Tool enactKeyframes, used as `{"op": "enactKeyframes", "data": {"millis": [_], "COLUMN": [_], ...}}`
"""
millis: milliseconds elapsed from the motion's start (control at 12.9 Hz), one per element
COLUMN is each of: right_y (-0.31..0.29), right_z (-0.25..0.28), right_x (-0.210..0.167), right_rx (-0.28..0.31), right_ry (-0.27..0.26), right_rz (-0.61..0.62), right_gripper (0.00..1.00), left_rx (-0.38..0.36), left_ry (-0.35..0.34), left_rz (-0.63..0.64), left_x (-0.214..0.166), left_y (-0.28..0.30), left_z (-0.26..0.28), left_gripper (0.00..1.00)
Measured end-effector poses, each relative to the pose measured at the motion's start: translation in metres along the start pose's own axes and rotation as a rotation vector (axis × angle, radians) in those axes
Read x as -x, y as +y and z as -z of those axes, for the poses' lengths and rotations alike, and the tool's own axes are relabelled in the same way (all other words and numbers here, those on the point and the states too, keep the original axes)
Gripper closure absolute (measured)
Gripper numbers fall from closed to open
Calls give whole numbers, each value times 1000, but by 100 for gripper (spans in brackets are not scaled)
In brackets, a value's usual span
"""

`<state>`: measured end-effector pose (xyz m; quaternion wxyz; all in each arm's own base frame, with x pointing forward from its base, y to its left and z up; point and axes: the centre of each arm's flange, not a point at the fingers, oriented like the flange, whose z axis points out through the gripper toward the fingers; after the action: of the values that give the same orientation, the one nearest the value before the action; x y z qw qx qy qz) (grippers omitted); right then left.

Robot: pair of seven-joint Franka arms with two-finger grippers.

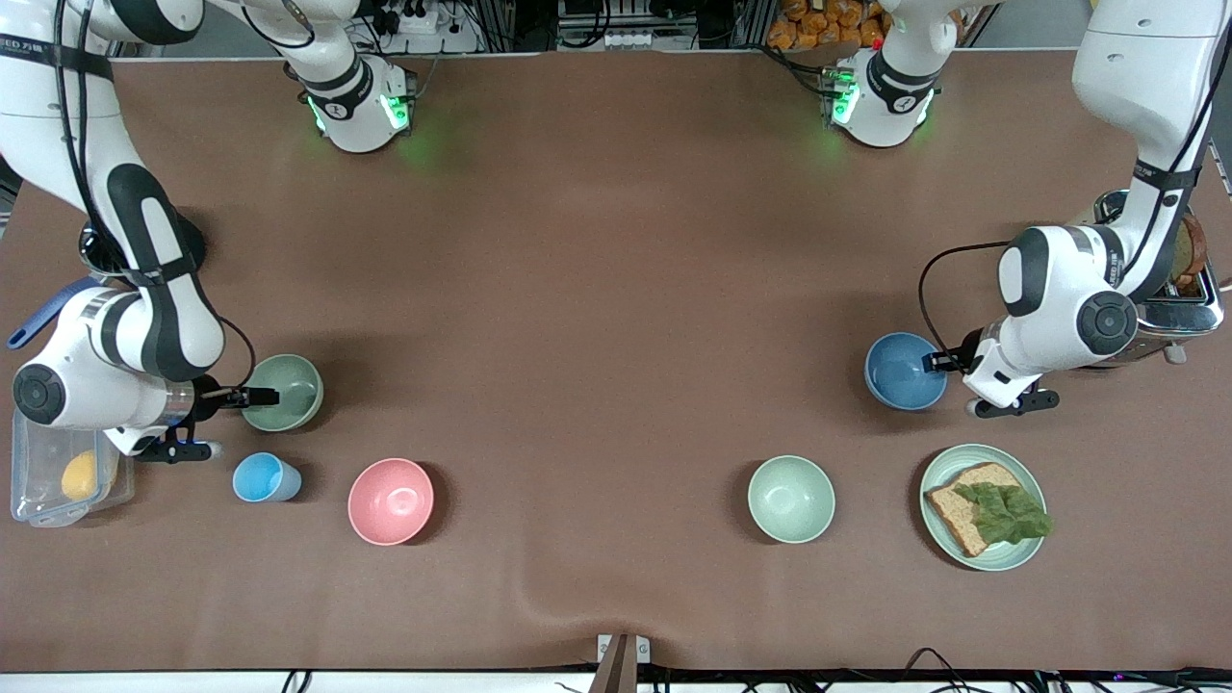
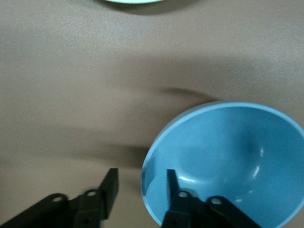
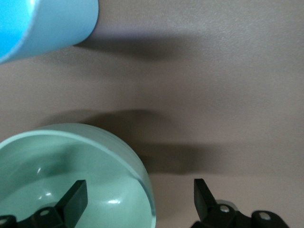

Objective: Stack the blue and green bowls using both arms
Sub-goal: 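Grip the green bowl with the right gripper while the left grips the blue bowl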

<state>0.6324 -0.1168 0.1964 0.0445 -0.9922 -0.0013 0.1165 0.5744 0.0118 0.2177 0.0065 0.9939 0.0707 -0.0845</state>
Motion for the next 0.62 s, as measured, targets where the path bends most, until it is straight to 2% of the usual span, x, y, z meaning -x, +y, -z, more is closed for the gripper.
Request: {"op": "enactKeyframes", "data": {"millis": [77, 232, 310, 619], "right_y": [-1, -3, -4, -7], "right_z": [0, 0, 0, 2], "right_x": [0, -1, -1, -3], "right_rx": [-1, -2, -3, -4], "right_ry": [0, 0, 0, 4], "right_rz": [2, 7, 10, 25], "right_gripper": [6, 30, 41, 88], "left_rx": [0, 1, 2, 2], "left_ry": [-2, 1, 7, 19], "left_rz": [0, -1, -5, -20], "left_x": [0, -1, -2, -4], "left_y": [0, 1, 3, 13], "left_z": [-2, -2, 2, 7], "left_gripper": [70, 92, 96, 96]}}
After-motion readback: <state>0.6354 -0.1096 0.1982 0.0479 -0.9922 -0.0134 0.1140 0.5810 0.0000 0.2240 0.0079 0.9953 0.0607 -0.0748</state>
